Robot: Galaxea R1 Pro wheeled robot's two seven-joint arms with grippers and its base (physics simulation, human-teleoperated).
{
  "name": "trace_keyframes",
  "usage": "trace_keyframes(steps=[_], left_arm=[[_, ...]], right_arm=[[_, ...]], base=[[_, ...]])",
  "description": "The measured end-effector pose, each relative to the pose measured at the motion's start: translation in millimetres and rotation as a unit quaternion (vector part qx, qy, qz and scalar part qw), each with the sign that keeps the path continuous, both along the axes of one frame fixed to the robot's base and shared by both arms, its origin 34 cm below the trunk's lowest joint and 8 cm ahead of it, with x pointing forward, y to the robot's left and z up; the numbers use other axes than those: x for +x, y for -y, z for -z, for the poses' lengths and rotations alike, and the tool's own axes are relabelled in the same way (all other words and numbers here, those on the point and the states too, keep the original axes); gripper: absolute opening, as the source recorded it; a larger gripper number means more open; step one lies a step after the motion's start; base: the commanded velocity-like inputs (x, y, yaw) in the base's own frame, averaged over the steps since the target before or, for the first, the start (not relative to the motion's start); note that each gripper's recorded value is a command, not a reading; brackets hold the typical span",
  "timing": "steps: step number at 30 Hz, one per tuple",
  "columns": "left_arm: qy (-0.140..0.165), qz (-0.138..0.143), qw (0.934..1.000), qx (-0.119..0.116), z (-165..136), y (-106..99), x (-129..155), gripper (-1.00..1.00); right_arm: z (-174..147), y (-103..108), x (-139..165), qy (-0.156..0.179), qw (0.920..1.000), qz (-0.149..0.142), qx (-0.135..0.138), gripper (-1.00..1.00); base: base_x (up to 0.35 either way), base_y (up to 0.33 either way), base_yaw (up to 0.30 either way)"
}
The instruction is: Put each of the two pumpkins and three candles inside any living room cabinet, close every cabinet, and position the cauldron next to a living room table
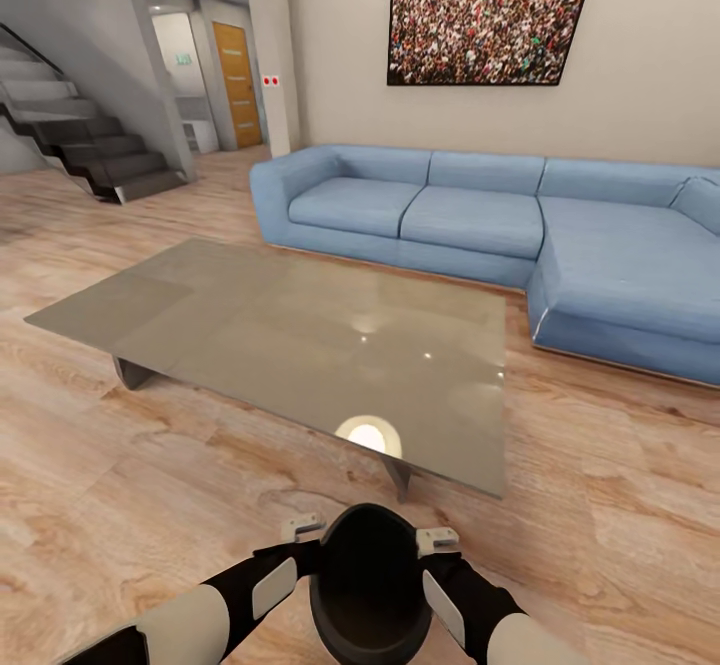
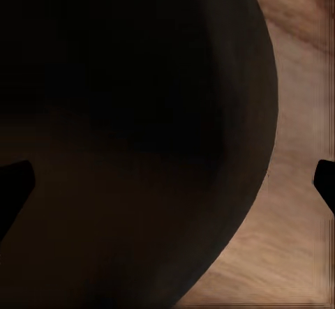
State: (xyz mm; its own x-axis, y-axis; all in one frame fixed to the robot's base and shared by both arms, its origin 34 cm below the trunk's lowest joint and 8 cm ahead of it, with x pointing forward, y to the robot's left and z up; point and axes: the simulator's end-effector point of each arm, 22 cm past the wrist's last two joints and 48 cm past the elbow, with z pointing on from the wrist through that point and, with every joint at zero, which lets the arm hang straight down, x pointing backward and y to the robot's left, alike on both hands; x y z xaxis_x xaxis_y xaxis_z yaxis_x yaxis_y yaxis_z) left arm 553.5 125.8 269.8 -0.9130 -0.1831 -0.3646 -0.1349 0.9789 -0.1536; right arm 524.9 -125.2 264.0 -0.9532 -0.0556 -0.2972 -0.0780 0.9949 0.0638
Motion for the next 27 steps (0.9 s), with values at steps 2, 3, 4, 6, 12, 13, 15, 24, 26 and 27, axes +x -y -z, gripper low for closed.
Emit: trace_keyframes(steps=[2,3,4,6,12,13,15,24,26,27], left_arm=[[-0.002,0.001,1.0000,0.001,-4,-2,0,1.00],[-0.003,0.001,1.0000,0.001,-6,-2,1,1.00],[-0.004,0.000,1.0000,0.002,-8,-3,1,1.00],[-0.006,0.003,1.0000,0.002,-13,-3,2,1.00],[-0.008,0.006,0.9999,-0.002,-27,1,5,1.00],[-0.008,0.006,0.9999,-0.003,-29,2,6,1.00],[-0.008,0.006,0.9999,-0.003,-34,2,7,1.00],[-0.007,0.007,0.9999,-0.006,-55,5,13,1.00],[-0.007,0.009,0.9999,-0.007,-59,8,14,1.00],[-0.007,0.009,0.9999,-0.008,-62,9,14,1.00]], right_arm=[[-4,4,1,-0.001,1.0000,0.000,-0.003,1.00],[-6,4,1,-0.001,1.0000,0.001,-0.003,1.00],[-8,5,2,-0.002,1.0000,0.001,-0.003,1.00],[-12,6,3,-0.003,1.0000,0.001,-0.003,1.00],[-27,6,8,-0.001,1.0000,0.002,-0.001,1.00],[-29,6,9,0.000,1.0000,0.002,0.000,1.00],[-34,6,11,0.000,1.0000,0.003,0.000,1.00],[-52,9,10,-0.019,0.9998,-0.005,0.008,1.00],[-56,8,10,-0.022,0.9996,-0.008,0.015,1.00],[-59,7,10,-0.023,0.9995,-0.009,0.018,1.00]], base=[[0.000,0.000,0.000],[0.000,0.000,0.000],[0.000,0.000,0.000],[0.000,0.000,0.000],[0.000,0.000,0.000],[0.000,0.000,0.000],[0.000,0.000,0.000],[0.000,0.000,0.000],[0.000,0.000,0.000],[0.000,0.000,0.000]])
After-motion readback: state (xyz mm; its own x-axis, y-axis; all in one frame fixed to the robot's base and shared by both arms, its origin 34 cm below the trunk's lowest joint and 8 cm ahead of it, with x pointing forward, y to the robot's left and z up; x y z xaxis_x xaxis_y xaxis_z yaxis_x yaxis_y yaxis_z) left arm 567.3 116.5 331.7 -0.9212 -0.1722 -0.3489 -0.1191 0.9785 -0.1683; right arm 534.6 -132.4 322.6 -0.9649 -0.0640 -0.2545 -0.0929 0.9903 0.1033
